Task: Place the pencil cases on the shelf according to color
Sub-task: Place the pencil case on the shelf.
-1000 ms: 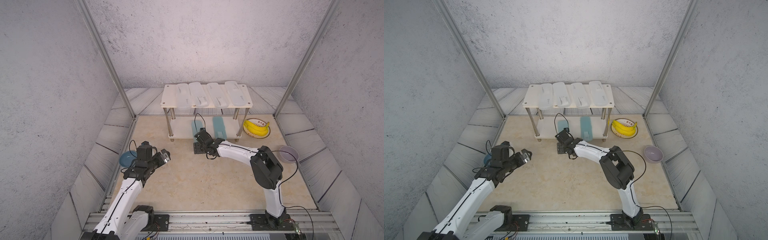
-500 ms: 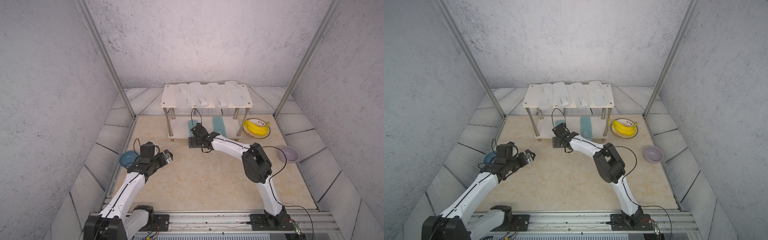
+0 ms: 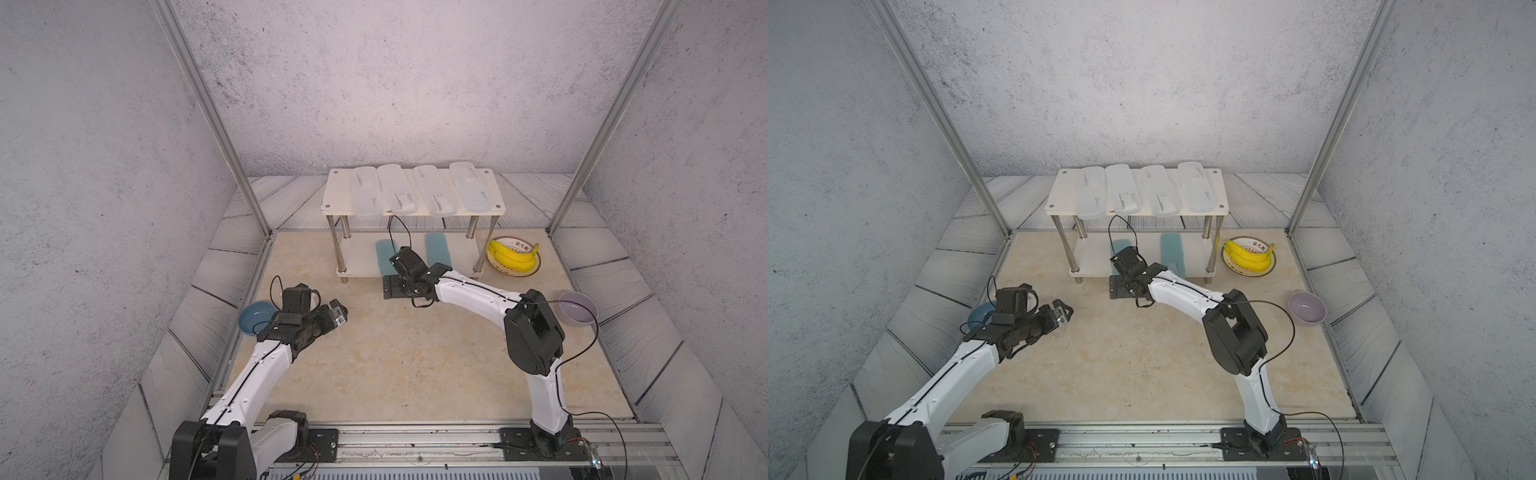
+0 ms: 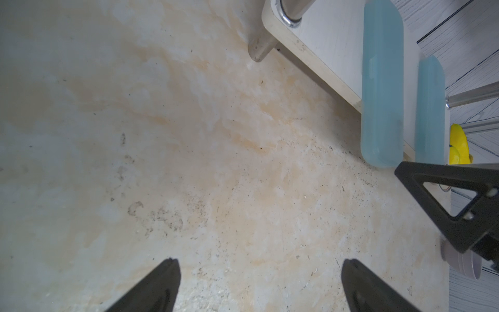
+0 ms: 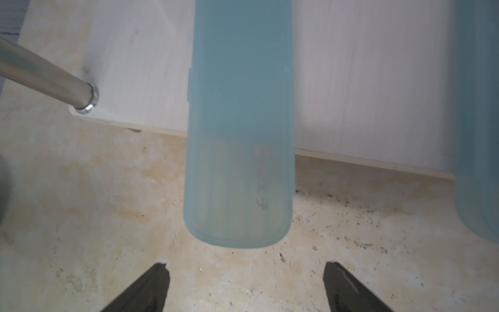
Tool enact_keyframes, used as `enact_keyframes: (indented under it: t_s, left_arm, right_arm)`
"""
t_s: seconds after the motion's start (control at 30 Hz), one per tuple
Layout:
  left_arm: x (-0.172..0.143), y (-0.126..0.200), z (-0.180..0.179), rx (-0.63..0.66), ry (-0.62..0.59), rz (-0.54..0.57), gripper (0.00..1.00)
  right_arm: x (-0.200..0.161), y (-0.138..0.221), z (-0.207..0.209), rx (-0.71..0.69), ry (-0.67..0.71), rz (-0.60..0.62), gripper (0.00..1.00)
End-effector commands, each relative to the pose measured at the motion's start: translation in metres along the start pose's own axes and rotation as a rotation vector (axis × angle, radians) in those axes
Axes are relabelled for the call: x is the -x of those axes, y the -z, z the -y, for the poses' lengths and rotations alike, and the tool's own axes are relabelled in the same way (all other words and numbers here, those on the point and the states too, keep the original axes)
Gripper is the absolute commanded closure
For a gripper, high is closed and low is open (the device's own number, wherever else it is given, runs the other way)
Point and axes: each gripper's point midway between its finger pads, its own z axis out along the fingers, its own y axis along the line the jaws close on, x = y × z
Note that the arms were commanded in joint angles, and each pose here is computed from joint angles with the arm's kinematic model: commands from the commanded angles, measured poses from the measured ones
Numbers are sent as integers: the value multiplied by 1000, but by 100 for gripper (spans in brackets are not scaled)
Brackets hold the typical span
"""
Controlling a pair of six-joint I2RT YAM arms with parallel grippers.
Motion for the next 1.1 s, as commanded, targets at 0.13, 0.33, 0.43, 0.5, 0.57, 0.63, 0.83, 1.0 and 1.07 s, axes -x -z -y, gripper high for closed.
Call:
enact_keyframes:
  t_s: [0.13,0.33,0.43,0.5,0.57,0.63,0.83,1.0,1.07]
  left_arm:
    - [7,9,6,-3,-39,22,0]
    - [6,8,6,-5,-40,17,0]
    - [5,7,4,-3,-39,16,0]
    - [5,7,4,0,-38,14,0]
    - [4,7,3,2,-42,14,0]
    - [5,8,3,4,-46,18,0]
    - [4,5,3,2,-46,10,0]
    - [3,4,3,3,-48,1,0]
    - [3,4,2,8,-48,6,0]
  right_arm:
    - [-25,16,22,-52,35,-26,11]
    - [-40,15,25,-51,60,-52,31]
    - [-42,8,21,-31,61,-55,58]
    - [-42,1,14,-4,71,-60,70]
    - [-38,-6,8,12,71,-52,77]
    - [-31,-11,3,17,75,-35,81]
    - [-14,-31,-12,23,117,-17,87]
    - [-3,-45,-18,21,138,2,88]
    - [1,-50,-22,29,145,8,88]
